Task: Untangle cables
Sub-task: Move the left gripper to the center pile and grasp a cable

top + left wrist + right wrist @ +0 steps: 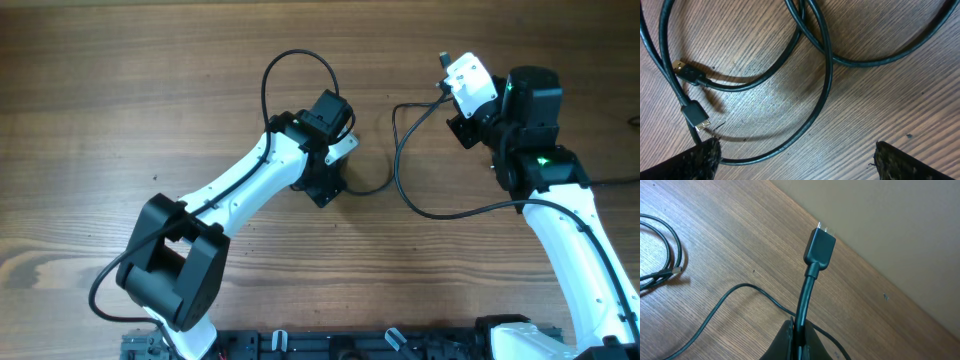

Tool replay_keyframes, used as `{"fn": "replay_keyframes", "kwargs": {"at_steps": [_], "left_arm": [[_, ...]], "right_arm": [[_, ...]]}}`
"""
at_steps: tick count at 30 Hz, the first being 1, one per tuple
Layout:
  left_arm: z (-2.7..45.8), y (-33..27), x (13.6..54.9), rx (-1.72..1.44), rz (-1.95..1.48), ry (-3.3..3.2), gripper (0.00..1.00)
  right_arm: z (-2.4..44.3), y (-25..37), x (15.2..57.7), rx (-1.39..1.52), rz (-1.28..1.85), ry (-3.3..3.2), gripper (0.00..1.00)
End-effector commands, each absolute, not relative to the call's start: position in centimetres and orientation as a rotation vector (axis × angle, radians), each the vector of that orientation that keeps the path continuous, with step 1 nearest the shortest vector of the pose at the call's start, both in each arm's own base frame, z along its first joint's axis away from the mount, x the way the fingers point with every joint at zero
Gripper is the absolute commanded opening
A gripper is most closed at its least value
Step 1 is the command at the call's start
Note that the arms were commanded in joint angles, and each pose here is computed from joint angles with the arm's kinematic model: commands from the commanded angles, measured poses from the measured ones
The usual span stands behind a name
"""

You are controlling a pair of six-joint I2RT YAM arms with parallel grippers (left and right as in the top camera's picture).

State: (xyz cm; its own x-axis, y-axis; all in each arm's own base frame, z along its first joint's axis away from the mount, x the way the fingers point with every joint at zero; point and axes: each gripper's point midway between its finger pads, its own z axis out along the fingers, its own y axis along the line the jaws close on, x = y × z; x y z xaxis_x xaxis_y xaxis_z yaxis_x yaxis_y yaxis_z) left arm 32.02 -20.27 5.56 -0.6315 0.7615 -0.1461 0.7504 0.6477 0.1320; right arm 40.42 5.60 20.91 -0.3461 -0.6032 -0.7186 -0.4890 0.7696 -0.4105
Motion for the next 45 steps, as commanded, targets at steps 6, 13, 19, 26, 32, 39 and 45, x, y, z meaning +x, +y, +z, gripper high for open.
{"fn": "replay_keyframes", "kwargs": {"at_steps": [6, 13, 19, 26, 32, 39, 45], "left_arm": [[3.3, -20.0, 32.9, 1.311, 0.153, 2.664, 1.0], [1.8, -20.3, 33.4, 1.374, 0.148, 2.64, 0.98], [0.6, -20.7, 33.6, 1.378, 0.131, 2.645, 0.84], [0.4, -22.1, 32.6, 1.393, -0.02, 2.652, 0.81], [-0.8, -21.6, 30.9, 1.42, -0.053, 2.696, 0.66], [-0.9, -21.6, 30.8, 1.421, -0.061, 2.696, 0.05], [0.4, -21.2, 32.3, 1.384, 0.027, 2.641, 0.04]], "right_arm": [[20.9, 5.7, 40.6, -0.803, -0.122, 2.014, 0.04], [20.9, 5.7, 40.6, -0.804, -0.122, 2.015, 0.04], [20.9, 5.7, 40.6, -0.804, -0.122, 2.016, 0.04], [20.9, 5.6, 40.6, -0.804, -0.123, 2.015, 0.04], [20.9, 5.7, 40.6, -0.803, -0.122, 2.016, 0.04], [20.9, 5.7, 40.6, -0.804, -0.122, 2.016, 0.04], [20.9, 5.7, 40.6, -0.804, -0.122, 2.016, 0.04]]}}
